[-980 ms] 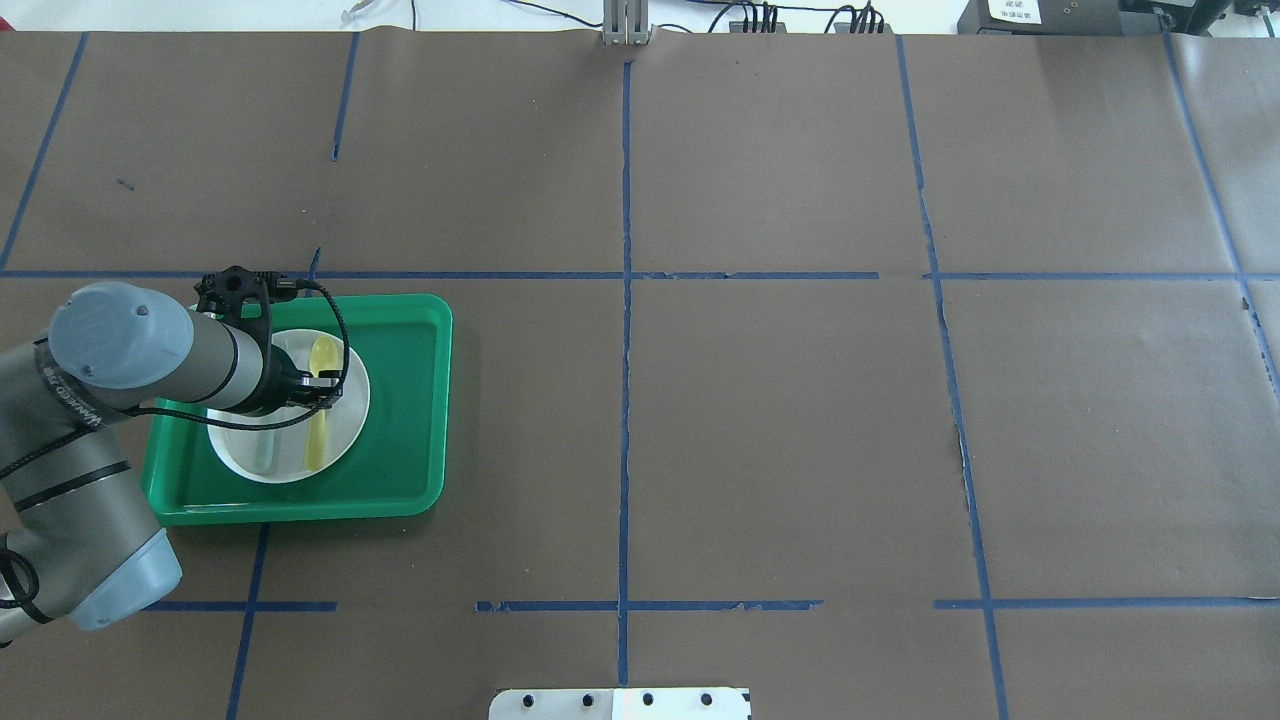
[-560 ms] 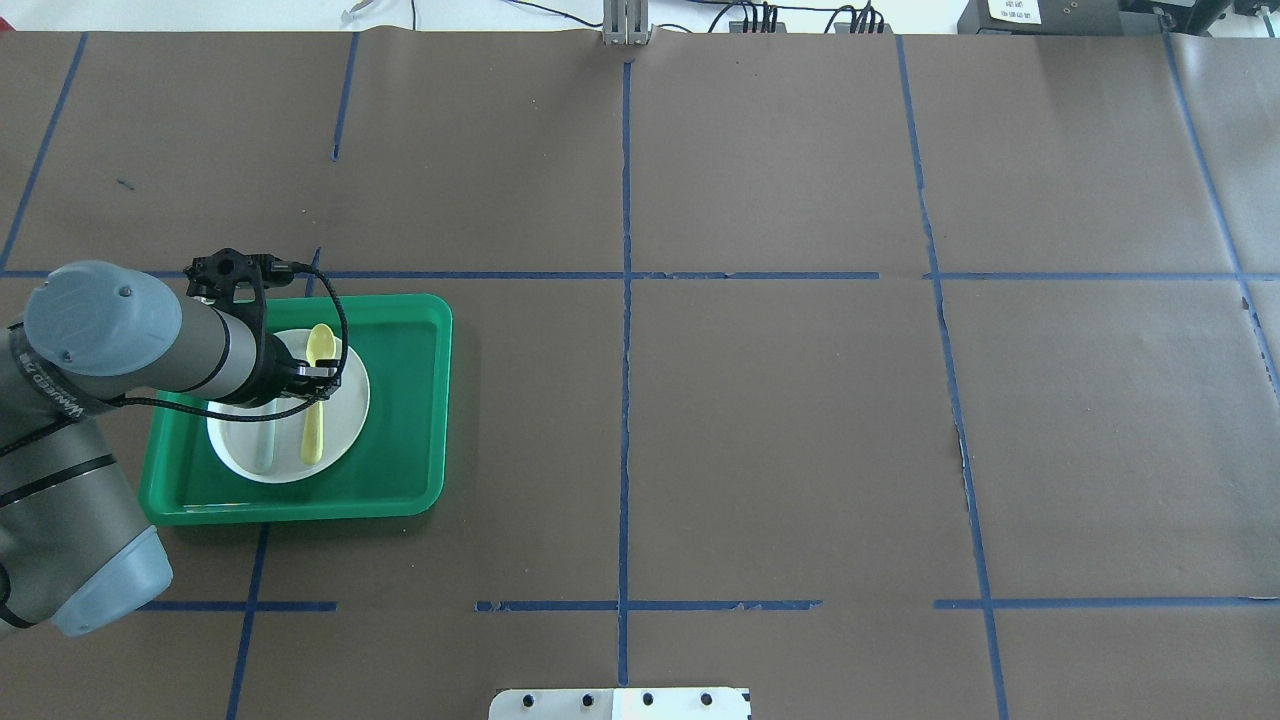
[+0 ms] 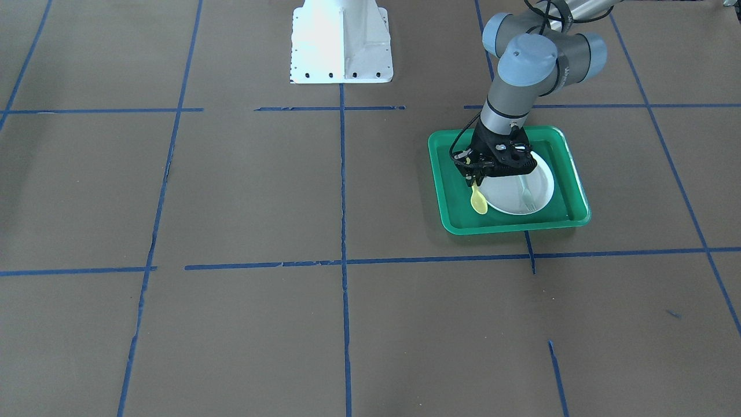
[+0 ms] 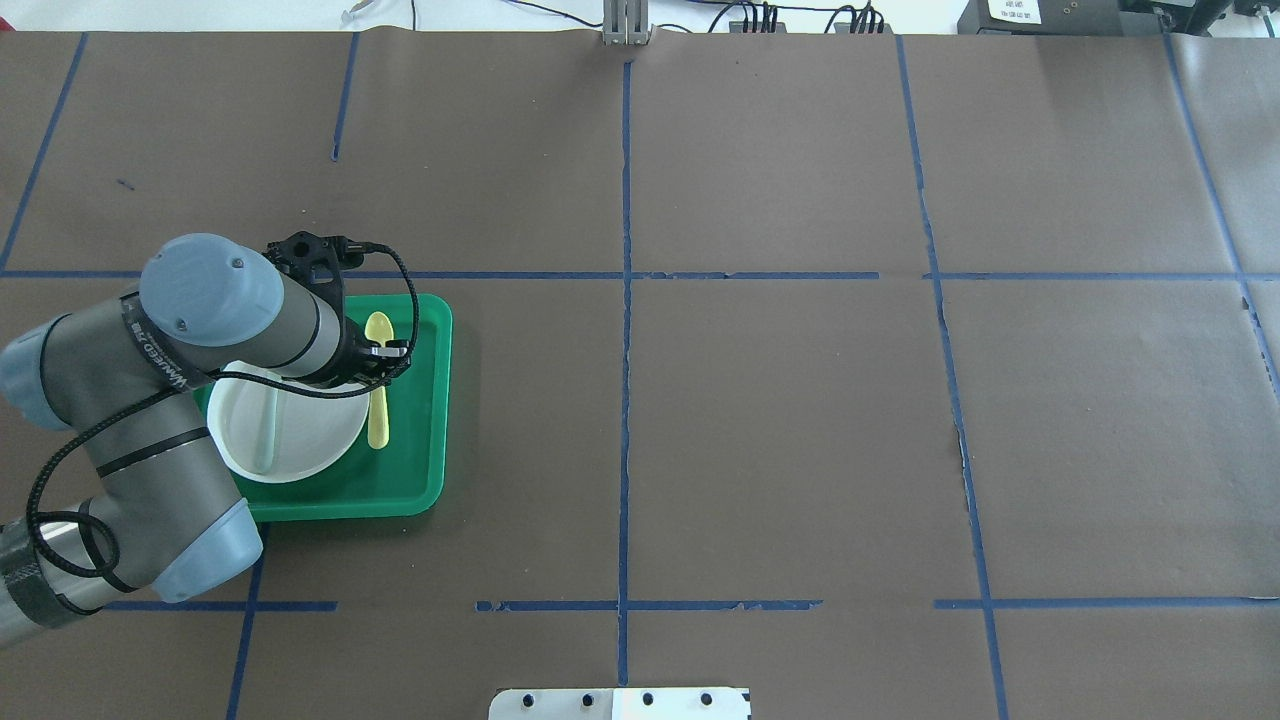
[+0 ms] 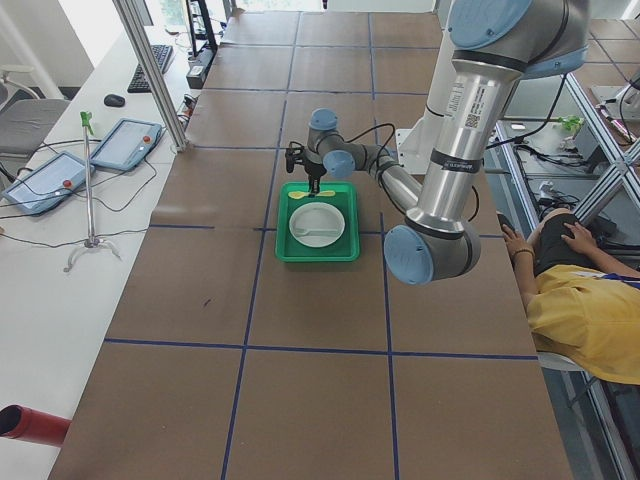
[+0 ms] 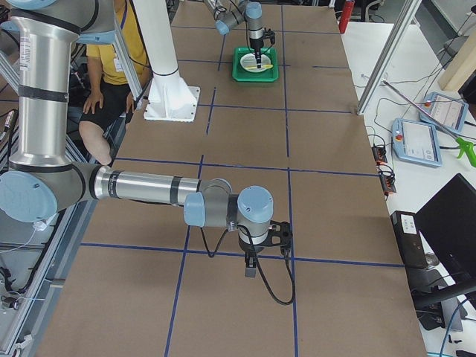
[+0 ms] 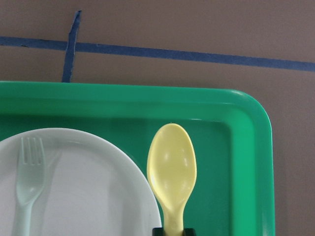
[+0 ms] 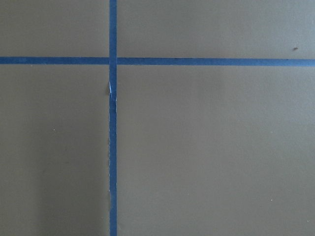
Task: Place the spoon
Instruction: 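Carry the spoon off the plate and lower it onto the tray beside it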
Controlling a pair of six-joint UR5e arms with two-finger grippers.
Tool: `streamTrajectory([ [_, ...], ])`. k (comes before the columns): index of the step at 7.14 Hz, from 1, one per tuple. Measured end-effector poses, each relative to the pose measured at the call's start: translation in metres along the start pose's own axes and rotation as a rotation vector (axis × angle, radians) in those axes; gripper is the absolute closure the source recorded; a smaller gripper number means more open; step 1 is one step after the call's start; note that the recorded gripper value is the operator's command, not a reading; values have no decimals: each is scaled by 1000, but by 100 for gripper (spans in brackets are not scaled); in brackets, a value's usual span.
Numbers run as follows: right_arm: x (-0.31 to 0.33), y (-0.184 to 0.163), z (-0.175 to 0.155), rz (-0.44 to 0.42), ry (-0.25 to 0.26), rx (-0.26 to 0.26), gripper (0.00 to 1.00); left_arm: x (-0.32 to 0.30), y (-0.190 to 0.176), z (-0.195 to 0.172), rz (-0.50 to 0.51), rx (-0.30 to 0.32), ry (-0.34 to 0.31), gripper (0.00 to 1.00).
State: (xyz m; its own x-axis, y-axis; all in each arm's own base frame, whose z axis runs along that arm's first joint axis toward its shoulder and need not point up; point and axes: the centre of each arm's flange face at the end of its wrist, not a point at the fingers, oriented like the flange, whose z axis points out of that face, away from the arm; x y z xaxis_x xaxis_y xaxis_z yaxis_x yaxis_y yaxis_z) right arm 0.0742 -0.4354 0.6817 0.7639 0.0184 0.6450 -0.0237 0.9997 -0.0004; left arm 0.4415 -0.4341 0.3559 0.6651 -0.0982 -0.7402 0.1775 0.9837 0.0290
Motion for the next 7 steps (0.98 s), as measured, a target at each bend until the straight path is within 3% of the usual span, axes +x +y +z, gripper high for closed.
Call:
streamTrajectory([
  [1,0,0,0,0,0,0,0,3,4,5,3,-8,-3,56],
  [2,0,0,0,-1,0,0,0,5,7,8,10,-14,-4,18],
  [3,0,0,0,0,0,0,0,6,9,10,16,-19,-6,1],
  [7,0,0,0,0,0,0,0,-10,-2,-12,69,4,2,0],
])
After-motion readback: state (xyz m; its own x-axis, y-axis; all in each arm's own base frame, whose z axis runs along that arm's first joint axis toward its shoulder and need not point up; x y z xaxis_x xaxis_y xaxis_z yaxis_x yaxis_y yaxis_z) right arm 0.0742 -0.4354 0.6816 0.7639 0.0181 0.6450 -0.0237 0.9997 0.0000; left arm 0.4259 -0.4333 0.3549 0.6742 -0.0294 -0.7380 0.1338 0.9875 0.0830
